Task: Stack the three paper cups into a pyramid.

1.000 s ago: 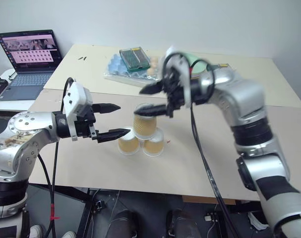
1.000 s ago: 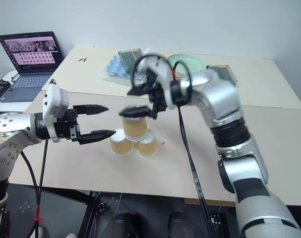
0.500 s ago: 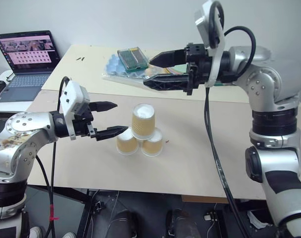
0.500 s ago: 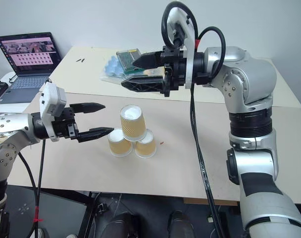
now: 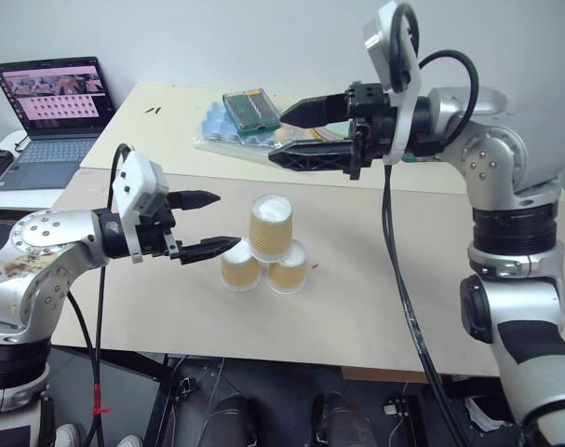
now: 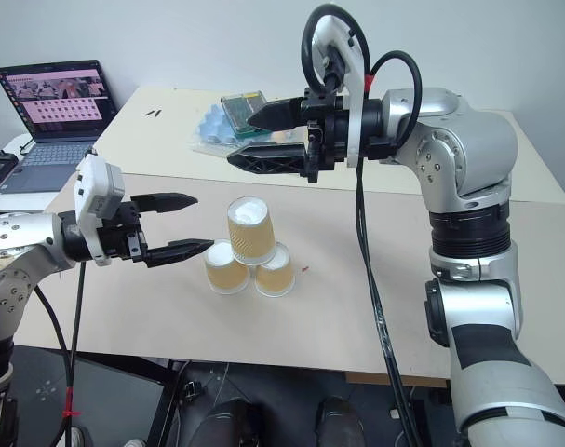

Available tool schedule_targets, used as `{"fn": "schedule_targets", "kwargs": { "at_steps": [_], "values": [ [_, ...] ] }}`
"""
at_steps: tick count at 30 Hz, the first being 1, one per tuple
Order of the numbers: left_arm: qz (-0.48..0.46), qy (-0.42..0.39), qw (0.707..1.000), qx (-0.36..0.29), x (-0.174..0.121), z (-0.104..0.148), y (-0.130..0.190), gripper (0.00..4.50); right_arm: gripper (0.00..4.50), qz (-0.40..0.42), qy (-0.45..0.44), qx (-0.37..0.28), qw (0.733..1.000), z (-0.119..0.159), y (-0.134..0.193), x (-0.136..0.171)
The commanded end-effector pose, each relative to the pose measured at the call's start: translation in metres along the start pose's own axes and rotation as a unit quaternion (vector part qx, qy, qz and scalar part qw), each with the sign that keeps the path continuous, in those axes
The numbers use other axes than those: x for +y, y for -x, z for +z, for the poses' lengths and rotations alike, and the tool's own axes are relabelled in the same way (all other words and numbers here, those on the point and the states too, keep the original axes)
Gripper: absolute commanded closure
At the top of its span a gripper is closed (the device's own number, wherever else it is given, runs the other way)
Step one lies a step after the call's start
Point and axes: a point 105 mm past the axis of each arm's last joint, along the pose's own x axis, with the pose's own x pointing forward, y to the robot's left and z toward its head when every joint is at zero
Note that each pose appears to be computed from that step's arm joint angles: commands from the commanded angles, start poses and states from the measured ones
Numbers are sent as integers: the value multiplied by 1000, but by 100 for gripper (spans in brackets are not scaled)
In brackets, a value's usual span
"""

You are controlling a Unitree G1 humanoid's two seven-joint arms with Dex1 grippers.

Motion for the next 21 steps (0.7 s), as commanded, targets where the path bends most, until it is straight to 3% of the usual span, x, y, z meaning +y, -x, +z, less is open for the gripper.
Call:
{"fn": "schedule_targets", "kwargs": {
  "at_steps": [1,5,12,19,21],
  "values": [
    [254,74,964,-31,40,-45,35,0,8,-313,3,101,944,-109,67,-34],
    [212,74,974,-33,28,-42,31,0,8,-283,10,93,955,-105,56,-26],
    [213,78,974,-22,25,-47,37,0,8,-300,18,91,949,-107,59,-29],
    [365,82,927,-41,54,-56,76,0,8,-463,6,132,877,-128,111,-66],
    [427,81,899,-46,63,-62,89,0,8,-503,0,134,854,-134,125,-71]
  ]
}}
